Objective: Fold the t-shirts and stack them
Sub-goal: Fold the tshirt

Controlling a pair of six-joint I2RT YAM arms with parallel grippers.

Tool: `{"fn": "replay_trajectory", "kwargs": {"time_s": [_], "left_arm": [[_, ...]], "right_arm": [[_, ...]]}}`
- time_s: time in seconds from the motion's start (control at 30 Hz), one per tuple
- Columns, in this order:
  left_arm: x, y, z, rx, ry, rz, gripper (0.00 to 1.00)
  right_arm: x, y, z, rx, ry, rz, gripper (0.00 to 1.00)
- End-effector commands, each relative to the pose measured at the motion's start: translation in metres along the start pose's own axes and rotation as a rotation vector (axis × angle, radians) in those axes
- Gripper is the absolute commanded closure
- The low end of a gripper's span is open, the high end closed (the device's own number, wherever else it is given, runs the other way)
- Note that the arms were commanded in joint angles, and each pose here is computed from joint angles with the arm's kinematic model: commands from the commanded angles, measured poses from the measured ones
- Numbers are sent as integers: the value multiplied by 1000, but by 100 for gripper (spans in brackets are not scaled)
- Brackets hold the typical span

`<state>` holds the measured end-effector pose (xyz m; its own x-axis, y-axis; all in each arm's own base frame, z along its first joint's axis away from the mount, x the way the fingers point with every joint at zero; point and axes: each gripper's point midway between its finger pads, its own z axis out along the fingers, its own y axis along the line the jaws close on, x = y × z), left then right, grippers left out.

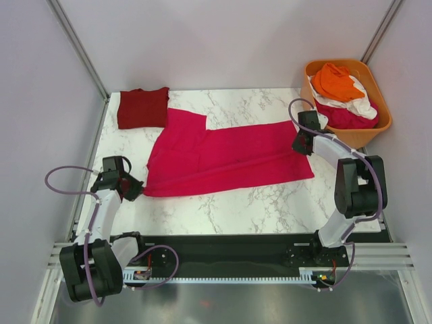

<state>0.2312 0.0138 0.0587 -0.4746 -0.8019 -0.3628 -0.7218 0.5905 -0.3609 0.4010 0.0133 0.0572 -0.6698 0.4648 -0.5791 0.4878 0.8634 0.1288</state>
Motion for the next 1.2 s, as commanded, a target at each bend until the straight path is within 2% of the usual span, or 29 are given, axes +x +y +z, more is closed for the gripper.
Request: {"fn": "replay_trajectory", "kwargs": {"time_s": [0.0,0.03,0.07,0.2,0.27,0.3,0.33,0.43,0.53,0.57,0.63,0.67,0.73,0.77,0.8,0.83,0.87,0.9,0.93,0.97,1.0,1.03,1.1,1.13,1.17], "left_arm": [[-1,2,3,-20,5,-7,98],[-1,2,4,-21,6,-6,98],[-2,0,4,-17,1,1,98],[-7,-12,-3,40,-3,21,98],[-16,-24,-13,80,-31,37,83],[-21,-28,-18,95,-45,41,73],[-26,-35,-25,121,-64,48,42],[-49,-54,-44,171,-134,65,17],[-73,-77,-56,202,-177,85,13],[-87,-94,-66,239,-199,101,14],[-98,-115,-63,269,-198,125,20],[-100,-132,-51,269,-171,169,20],[-103,-157,-41,307,-142,215,23],[-113,-184,-43,376,-147,244,25],[-108,-195,-21,386,-75,247,27],[-103,-212,-15,439,-18,263,27],[-112,-252,-30,509,-52,323,28],[-105,-265,-3,486,-18,360,28],[-105,-281,5,461,-54,407,26],[-114,-323,-15,510,-130,482,25],[-100,-319,34,409,-50,508,25],[-122,-358,13,463,-118,523,29],[-117,-364,41,415,-52,552,30],[-110,-356,90,334,-18,559,30],[-126,-378,78,361,-89,559,29]], "right_arm": [[0,-4,13,39,27,4,78],[1,-5,15,45,30,3,61],[2,-5,17,48,35,2,52],[-9,2,16,40,17,12,29],[-20,11,9,18,-10,11,24],[-32,24,-1,-14,-48,3,23],[-40,32,-8,-31,-70,-14,22],[-60,70,-33,-105,-146,-71,20],[-61,108,-46,-213,-141,-117,18],[-58,118,-47,-241,-129,-131,18],[-39,148,-51,-331,-72,-169,18],[-25,162,-53,-387,-41,-186,18],[2,212,-73,-591,-21,-234,21],[32,233,-87,-737,73,-261,22],[40,257,-93,-842,81,-240,23],[59,269,-99,-910,134,-247,23],[72,276,-93,-930,187,-244,23],[79,279,-92,-932,212,-240,24],[85,279,-88,-925,229,-240,25],[90,276,-84,-916,243,-240,25],[93,273,-82,-907,245,-241,25],[94,270,-82,-904,245,-246,25],[99,258,-86,-886,247,-254,25],[101,253,-86,-879,241,-271,25],[103,244,-90,-870,237,-283,25]]}}
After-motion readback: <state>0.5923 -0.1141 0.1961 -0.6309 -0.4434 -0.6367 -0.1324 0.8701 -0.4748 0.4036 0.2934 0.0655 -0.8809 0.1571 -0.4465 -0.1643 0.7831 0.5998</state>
